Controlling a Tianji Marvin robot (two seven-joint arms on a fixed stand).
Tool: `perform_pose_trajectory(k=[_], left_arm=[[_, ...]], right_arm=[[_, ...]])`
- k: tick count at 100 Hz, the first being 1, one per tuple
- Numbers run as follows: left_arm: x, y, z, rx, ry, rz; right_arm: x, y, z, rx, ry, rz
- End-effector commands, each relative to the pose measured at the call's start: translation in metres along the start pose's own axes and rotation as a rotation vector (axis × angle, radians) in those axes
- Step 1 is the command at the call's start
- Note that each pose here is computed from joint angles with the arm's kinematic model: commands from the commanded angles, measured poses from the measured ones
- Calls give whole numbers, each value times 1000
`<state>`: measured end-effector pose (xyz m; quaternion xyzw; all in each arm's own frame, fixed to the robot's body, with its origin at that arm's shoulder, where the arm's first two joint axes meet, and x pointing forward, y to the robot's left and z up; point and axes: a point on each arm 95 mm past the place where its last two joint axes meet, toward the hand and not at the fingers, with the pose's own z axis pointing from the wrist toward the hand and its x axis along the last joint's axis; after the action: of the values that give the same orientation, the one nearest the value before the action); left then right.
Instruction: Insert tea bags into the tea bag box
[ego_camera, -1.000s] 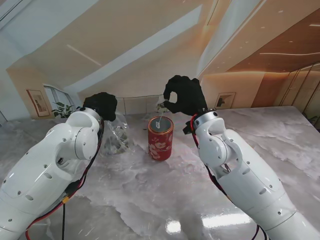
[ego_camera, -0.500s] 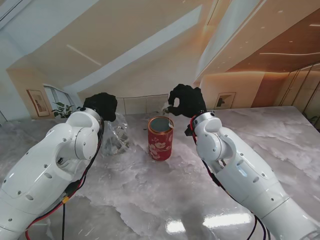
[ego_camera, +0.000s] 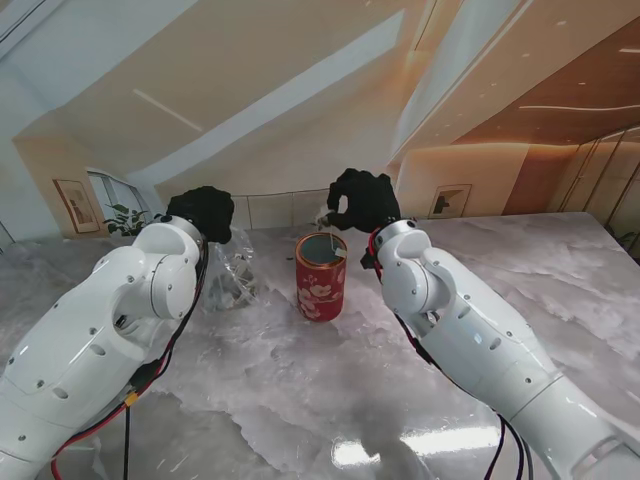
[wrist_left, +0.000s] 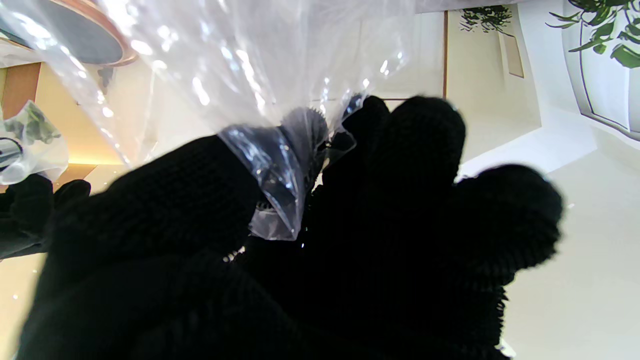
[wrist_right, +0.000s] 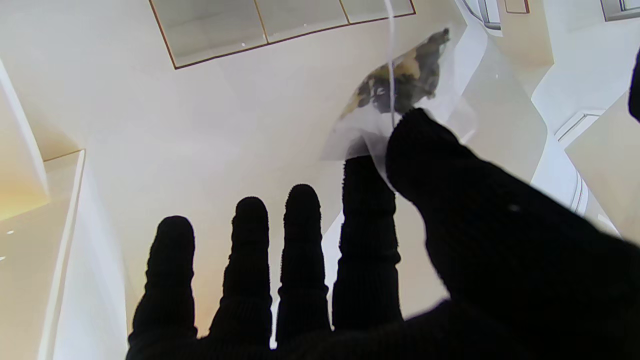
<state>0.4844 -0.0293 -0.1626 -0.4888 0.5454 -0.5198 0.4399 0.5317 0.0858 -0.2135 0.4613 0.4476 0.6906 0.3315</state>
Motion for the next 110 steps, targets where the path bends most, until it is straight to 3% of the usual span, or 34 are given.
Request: perform_pose_trajectory(k=[1, 47, 110], left_arm=[[1, 2, 0, -16, 2, 2], [-2, 6, -1, -23, -9, -2], [-2, 6, 1, -23, -9, -6]], right_arm=[[2, -6, 2, 25, -3, 0], [0, -28, 4, 111, -25, -25], [2, -35, 0, 176, -43, -39]])
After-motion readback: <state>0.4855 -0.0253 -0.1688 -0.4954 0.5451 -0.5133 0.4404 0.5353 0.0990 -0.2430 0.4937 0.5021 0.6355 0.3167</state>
